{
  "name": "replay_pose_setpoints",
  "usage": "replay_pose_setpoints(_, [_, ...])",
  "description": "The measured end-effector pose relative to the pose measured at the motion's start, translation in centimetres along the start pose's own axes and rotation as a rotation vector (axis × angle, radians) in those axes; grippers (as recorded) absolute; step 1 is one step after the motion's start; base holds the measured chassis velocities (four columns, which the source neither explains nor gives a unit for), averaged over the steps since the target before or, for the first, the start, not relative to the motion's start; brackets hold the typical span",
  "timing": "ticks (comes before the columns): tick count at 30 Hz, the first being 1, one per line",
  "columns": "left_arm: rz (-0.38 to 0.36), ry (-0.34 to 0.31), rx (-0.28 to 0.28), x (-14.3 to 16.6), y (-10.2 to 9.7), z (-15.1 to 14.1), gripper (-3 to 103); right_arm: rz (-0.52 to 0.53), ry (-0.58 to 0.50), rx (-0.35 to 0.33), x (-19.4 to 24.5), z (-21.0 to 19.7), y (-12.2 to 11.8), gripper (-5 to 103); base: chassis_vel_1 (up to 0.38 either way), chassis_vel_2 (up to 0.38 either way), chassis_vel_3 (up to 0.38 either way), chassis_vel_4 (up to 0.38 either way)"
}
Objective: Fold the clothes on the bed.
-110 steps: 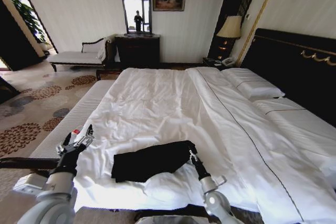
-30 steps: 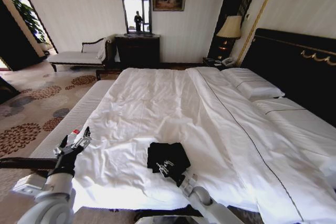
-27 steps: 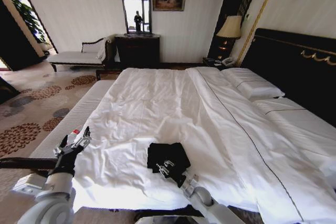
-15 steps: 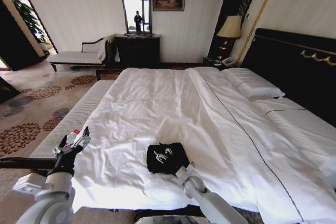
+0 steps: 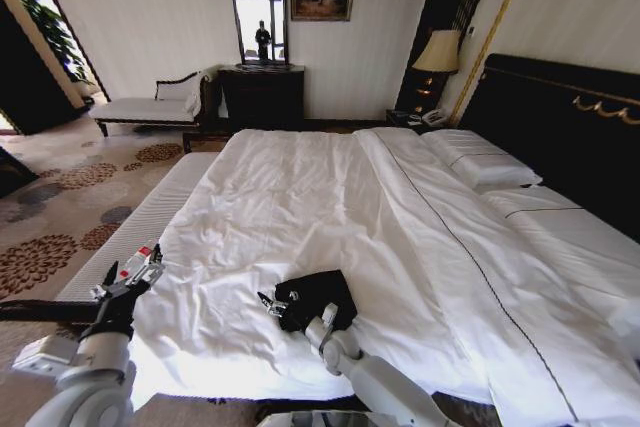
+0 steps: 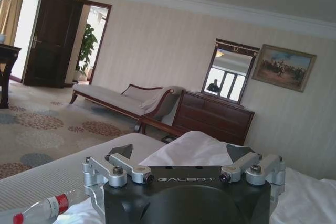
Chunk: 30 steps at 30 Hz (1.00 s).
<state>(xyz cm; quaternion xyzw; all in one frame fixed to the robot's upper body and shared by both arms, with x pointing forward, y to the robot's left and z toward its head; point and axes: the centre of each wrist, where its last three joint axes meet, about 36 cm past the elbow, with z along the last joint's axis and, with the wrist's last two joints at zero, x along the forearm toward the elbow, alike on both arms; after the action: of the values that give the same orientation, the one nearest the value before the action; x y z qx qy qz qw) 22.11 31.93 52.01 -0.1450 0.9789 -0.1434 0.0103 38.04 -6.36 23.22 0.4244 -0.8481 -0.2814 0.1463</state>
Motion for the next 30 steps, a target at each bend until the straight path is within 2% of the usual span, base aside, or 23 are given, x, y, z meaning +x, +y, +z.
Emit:
replay_pose_setpoints(5, [-0.010,0.003,-0.004,0.2,0.2,0.0,100,-0.065,-0.039,0.012,-1.0,-0.5,0.9,100,0.000,0.000,0.000,0.000])
replay_pose_setpoints(7, [-0.016,0.003,-0.008,0.2,0.4,0.0,100,-0.119,-0.124,0.011,-1.1,-2.6,1.5,100,0.000,0.000,0.000,0.000])
replay_pose_setpoints(9, [-0.022,0.006,-0.013,0.0,0.7,0.1,100,-0.143,-0.232,0.027,0.3,-6.5,1.0,100,0.000,0.000,0.000,0.000])
replay_pose_setpoints(10, [-0.022,0.006,-0.013,0.0,0.7,0.1,100,-0.143,-0.232,0.027,0.3,-6.5,1.0,100,0.000,0.000,0.000,0.000])
replay_pose_setpoints(12, [-0.024,0.008,-0.015,-0.2,0.9,0.3,100,-0.133,-0.294,0.066,2.3,-10.0,0.0,100,0.000,0.000,0.000,0.000])
replay_pose_setpoints(13, [-0.026,0.010,-0.016,-0.3,1.0,0.4,100,-0.109,-0.317,0.094,3.8,-11.8,-0.7,100,0.000,0.000,0.000,0.000])
replay_pose_setpoints(14, [-0.029,0.015,-0.022,-0.4,1.1,0.8,100,-0.031,-0.338,0.148,6.9,-14.9,-1.8,100,0.000,0.000,0.000,0.000])
replay_pose_setpoints(15, [-0.029,0.015,-0.022,-0.4,1.1,0.8,100,-0.031,-0.338,0.148,6.9,-14.9,-1.8,100,0.000,0.000,0.000,0.000])
replay_pose_setpoints(17, [-0.027,0.023,-0.033,-0.6,1.3,1.3,100,0.074,-0.337,0.202,9.7,-17.4,-2.2,100,0.000,0.000,0.000,0.000])
replay_pose_setpoints(19, [-0.024,0.048,-0.051,-0.7,2.0,2.6,100,0.261,-0.307,0.307,13.4,-19.3,-2.2,100,0.000,0.000,0.000,0.000])
replay_pose_setpoints(20, [-0.022,0.064,-0.058,-0.6,2.4,3.1,100,0.332,-0.295,0.349,14.9,-19.5,-2.0,100,0.000,0.000,0.000,0.000])
replay_pose_setpoints(21, [-0.022,0.064,-0.058,-0.6,2.4,3.1,100,0.332,-0.295,0.349,14.9,-19.5,-2.0,100,0.000,0.000,0.000,0.000])
replay_pose_setpoints(24, [-0.010,0.103,-0.087,0.0,3.7,4.9,100,0.493,-0.308,0.479,18.9,-19.3,-0.9,100,0.000,0.000,0.000,0.000])
replay_pose_setpoints(25, [-0.004,0.078,-0.107,0.5,4.4,5.9,100,0.526,-0.359,0.516,19.9,-18.7,-0.4,100,0.000,0.000,0.000,0.000])
replay_pose_setpoints(27, [0.004,0.060,-0.118,0.7,4.6,6.3,100,0.553,-0.380,0.536,20.6,-18.5,0.1,100,0.000,0.000,0.000,0.000])
replay_pose_setpoints(29, [0.048,0.025,-0.157,2.1,5.1,7.0,100,0.636,-0.406,0.569,22.4,-17.8,2.0,100,0.000,0.000,0.000,0.000])
replay_pose_setpoints(30, [0.048,0.025,-0.157,2.1,5.1,7.0,100,0.636,-0.406,0.569,22.4,-17.8,2.0,100,0.000,0.000,0.000,0.000])
